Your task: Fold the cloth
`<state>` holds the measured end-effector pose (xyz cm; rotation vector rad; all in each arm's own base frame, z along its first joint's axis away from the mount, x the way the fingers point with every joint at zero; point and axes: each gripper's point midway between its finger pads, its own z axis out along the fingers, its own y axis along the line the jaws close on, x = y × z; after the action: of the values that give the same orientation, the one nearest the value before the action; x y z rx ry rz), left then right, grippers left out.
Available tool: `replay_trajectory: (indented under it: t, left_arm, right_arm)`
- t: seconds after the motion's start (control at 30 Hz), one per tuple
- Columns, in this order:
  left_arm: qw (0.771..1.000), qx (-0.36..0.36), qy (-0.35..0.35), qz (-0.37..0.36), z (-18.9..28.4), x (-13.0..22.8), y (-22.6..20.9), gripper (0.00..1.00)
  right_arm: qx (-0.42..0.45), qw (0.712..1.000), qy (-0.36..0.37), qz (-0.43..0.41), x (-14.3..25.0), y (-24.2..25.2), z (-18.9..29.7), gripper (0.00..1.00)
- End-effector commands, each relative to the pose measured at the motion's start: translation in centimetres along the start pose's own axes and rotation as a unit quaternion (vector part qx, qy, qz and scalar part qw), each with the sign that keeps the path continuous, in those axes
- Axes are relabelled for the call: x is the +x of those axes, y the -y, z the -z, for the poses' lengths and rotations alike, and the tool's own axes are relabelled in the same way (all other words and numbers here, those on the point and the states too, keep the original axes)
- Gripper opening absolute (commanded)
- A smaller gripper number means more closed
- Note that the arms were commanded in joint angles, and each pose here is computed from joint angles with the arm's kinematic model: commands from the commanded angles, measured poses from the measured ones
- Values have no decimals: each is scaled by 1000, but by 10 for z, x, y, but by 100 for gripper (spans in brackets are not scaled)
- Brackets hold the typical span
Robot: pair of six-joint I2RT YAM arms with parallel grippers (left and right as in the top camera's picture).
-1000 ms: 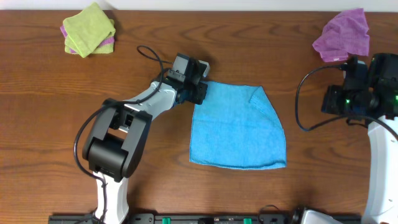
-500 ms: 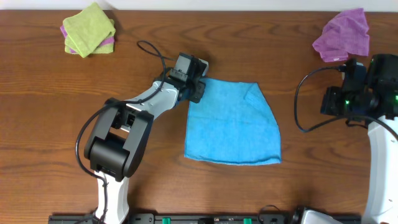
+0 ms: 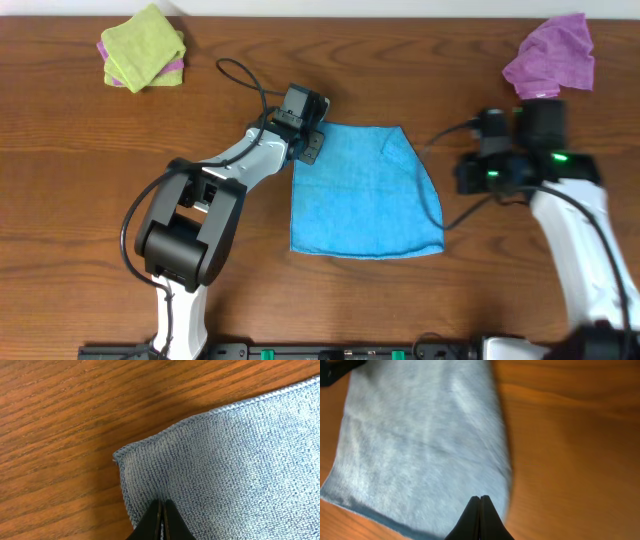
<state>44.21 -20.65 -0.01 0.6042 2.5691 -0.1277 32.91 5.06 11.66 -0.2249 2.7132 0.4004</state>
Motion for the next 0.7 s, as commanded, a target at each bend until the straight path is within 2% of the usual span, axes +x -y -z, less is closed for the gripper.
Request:
replay_trajectory:
  t: [0.0, 0.13, 0.27, 0.67]
  left_arm:
    - [999, -29, -38, -8, -11, 25, -13, 6]
    - [999, -29, -38, -8, -11, 25, -13, 6]
    - [999, -29, -38, -8, -11, 25, -13, 5]
    - [999, -29, -33, -8, -11, 23, -14, 6]
  right_arm:
    - [-38, 998, -26, 30, 2, -29, -34, 1]
    - [-61, 995, -26, 72, -9, -53, -76, 1]
    - [-79, 994, -24, 75, -14, -60, -102, 1]
    - [-65, 994, -25, 79, -25, -50, -142, 1]
